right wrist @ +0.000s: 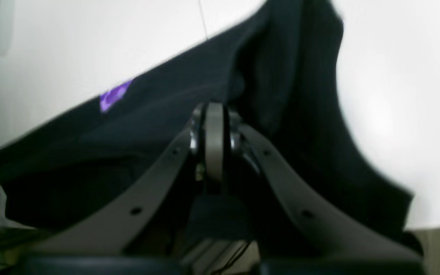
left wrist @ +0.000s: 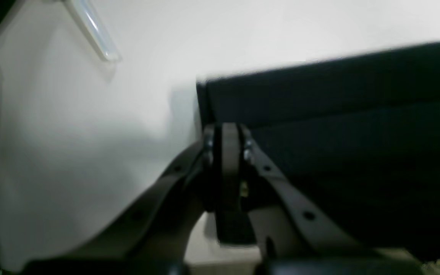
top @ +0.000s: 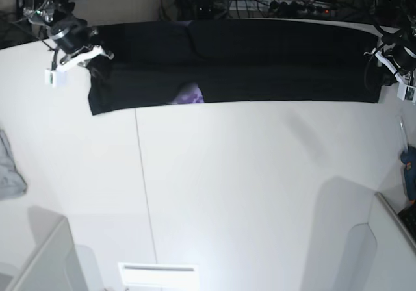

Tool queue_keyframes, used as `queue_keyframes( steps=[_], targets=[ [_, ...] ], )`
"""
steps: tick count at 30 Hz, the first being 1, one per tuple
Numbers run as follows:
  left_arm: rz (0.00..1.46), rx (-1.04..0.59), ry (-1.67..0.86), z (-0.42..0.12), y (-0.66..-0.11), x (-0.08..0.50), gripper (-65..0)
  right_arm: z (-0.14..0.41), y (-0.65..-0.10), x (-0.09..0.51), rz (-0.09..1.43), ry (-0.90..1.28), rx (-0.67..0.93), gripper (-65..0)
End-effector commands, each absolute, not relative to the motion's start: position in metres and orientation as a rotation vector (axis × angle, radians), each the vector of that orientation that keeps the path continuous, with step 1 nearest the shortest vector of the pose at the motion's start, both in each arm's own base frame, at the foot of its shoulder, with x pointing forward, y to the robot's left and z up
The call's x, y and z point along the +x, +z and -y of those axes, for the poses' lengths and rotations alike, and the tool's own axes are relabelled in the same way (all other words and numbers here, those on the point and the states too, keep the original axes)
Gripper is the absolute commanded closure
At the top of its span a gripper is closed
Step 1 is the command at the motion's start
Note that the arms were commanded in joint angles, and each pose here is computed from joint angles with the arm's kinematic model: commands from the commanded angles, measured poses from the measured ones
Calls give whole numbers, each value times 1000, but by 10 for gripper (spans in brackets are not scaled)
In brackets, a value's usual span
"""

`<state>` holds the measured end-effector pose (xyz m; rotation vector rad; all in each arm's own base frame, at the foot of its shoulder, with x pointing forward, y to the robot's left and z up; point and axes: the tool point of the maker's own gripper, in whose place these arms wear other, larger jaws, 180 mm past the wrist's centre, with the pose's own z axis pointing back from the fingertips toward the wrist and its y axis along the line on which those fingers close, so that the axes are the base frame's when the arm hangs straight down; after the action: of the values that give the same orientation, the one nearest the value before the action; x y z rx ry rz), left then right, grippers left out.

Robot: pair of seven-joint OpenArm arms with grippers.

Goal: Fold the T-shirt properly
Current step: 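Lift the hem with both grippers and fold it onto the collar edge, then hold the folded strip corners with both grippers and smooth it flat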

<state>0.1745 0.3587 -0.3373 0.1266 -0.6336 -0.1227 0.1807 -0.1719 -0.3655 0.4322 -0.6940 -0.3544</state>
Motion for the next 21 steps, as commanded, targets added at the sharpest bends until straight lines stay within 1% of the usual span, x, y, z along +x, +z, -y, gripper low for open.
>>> queue_keyframes(
  steps=[1,7,11,21],
  targets=[
    [650,146,-149,-362,-328,178,0,173,-358,182,723,-349,435,0],
    [628,141,-149,-361,-333,171,0,173,-365,174,696,-362,429,0],
    [627,141,-149,-361,-334,170,0,181,-372,172,695,-329,351,0],
    [606,144,-141,-363,-337,163,0,180,-376,166,683,-357,347,0]
  ],
)
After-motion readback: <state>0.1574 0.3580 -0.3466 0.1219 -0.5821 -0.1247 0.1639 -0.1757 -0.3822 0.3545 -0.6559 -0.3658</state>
